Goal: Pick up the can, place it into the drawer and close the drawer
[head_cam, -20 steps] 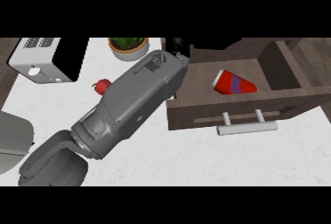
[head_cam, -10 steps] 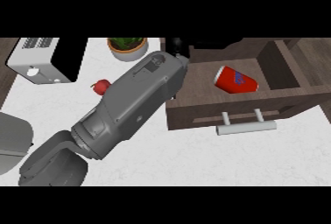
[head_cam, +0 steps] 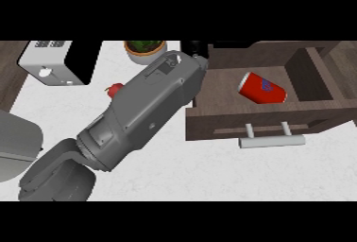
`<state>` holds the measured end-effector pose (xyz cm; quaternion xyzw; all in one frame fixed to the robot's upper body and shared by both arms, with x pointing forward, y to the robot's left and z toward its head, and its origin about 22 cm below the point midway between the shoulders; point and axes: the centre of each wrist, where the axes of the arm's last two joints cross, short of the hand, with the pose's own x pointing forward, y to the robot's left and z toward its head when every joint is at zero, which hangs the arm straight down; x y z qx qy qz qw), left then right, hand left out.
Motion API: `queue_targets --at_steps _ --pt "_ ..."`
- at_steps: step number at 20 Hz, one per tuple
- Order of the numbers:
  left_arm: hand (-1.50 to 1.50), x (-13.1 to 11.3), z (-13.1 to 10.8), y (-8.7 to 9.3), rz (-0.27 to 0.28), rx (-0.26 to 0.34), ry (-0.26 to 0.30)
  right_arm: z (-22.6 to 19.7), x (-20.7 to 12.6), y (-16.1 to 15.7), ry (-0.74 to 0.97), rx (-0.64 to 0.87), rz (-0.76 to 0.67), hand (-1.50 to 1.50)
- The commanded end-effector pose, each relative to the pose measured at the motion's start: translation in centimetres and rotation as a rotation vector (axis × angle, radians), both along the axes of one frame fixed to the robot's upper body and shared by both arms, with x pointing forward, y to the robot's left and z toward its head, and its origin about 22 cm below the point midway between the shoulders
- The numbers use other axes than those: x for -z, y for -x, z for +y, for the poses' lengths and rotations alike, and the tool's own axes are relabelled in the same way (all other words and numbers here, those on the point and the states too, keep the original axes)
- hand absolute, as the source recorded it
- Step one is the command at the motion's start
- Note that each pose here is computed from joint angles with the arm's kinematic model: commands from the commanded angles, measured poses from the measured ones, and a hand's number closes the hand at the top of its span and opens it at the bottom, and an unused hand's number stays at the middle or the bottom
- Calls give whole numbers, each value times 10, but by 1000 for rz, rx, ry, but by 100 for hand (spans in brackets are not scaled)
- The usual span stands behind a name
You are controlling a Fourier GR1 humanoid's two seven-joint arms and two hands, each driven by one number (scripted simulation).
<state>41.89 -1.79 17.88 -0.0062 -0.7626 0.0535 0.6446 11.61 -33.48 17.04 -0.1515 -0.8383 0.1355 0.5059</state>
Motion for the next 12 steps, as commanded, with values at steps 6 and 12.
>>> queue_targets --at_steps 6,12 --pt "-150 -18 -7 0 9 7 32 51 -10 -34 250 6 -45 -150" --pt "-150 -25 -9 1 13 -2 42 72 6 -86 385 48 -57 -150"
